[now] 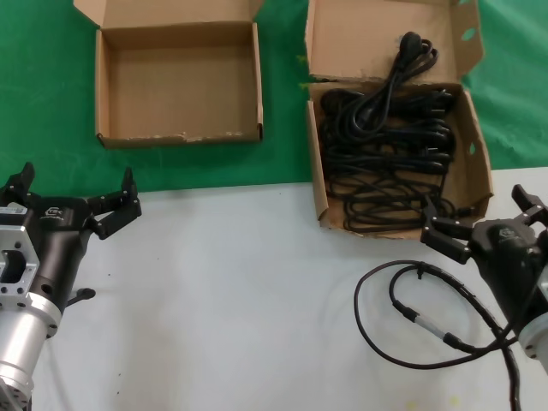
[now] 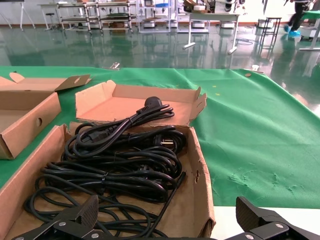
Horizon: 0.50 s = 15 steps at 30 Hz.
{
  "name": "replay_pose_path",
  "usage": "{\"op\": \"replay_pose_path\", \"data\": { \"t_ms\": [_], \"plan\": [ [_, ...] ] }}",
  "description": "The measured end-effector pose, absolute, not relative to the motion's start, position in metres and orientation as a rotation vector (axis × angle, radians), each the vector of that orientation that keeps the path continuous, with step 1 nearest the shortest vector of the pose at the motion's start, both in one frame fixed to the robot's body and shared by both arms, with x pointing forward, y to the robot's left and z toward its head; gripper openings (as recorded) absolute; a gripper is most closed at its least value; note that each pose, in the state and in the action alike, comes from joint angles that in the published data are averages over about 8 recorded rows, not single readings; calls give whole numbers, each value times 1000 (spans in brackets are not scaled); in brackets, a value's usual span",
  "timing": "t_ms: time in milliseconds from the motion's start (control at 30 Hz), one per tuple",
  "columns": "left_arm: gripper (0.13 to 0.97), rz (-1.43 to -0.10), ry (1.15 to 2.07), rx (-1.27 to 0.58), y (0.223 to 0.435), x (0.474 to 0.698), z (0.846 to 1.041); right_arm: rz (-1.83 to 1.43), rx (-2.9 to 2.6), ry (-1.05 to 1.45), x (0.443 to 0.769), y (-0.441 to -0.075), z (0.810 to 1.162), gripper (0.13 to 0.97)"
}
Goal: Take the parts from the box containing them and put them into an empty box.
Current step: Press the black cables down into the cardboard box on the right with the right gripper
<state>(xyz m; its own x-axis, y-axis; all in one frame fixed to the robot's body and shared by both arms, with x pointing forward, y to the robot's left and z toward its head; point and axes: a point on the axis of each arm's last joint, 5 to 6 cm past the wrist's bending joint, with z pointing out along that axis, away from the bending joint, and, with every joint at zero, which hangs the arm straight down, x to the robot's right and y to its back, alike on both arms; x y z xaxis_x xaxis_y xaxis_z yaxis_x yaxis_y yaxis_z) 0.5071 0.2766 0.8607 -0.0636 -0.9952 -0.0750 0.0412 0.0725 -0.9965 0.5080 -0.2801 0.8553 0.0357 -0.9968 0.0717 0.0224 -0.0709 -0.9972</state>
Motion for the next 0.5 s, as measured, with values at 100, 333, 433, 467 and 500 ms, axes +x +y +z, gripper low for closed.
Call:
{"op": "replay_pose_path", "data": {
  "t_ms": [100,333,433,467,500],
  "plan": [
    [965,-1220,1262,-1095,277,507,861,-1244,-1263,1132,508,-280,855,966],
    [965,-1220,1262,-1095,277,507,861,-1244,-1263,1132,508,-280,855,966],
    [954,-1220,1262,-1095,277,507,861,-1244,-1263,1132,508,-280,855,966],
    [948,-1220,1262,-1095,277,507,861,-1244,-1263,1132,508,-280,855,966],
    [942,-1220,1262,-1095,277,507,861,-1244,-1263,1132,508,-280,855,966]
  ]
}}
